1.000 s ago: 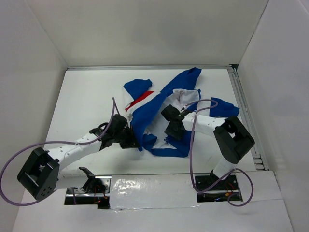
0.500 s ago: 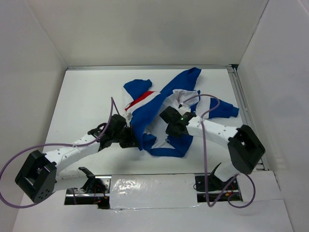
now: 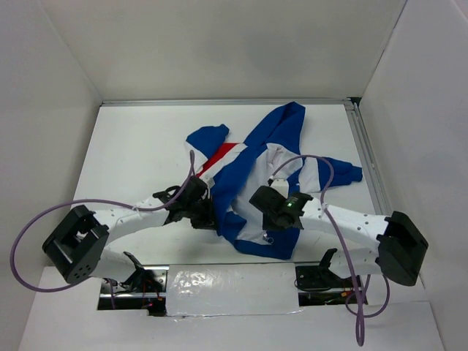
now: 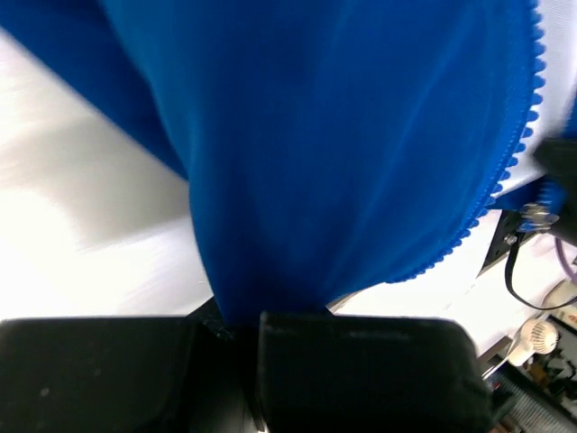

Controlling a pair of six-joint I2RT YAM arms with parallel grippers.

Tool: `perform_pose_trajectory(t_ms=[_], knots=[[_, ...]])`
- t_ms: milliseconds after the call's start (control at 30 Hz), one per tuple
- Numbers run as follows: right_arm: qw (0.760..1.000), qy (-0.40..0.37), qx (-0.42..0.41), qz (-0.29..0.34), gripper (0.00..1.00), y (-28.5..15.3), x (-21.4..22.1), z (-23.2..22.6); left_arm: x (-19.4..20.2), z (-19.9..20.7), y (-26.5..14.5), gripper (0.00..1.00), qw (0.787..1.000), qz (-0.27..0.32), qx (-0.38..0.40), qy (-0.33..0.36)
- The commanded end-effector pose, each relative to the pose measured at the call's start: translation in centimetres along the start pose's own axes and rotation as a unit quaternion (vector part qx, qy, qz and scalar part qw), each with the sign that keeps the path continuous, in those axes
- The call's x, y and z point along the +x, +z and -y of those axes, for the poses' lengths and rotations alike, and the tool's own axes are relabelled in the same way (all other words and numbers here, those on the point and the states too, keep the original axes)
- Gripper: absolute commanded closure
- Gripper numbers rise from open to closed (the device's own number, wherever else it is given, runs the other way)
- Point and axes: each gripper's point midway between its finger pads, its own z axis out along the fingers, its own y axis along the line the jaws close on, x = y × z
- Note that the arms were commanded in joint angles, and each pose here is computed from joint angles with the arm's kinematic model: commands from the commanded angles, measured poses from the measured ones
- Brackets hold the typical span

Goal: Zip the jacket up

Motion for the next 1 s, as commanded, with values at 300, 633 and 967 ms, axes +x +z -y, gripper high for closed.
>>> perform_pose_trajectory(t_ms=[300, 633, 967], knots=[[0.999, 0.003, -0.017, -0.032, 0.44, 2.2, 4.4, 0.5, -0.6, 1.1, 1.8, 1.00, 1.000, -0.004, -0.008, -0.006], [0.994, 0.045, -0.099, -0.001, 0.36, 1.0, 3.3, -0.3, -0.1, 1.6, 1.5, 1.00, 1.000, -0.001, -0.006, 0.003], [0.986, 0.108, -0.127, 0.007, 0.36, 0.9, 1.9, 1.2, -0.1, 1.8, 1.1, 1.00, 1.000, 0.004, -0.002, 0.005]])
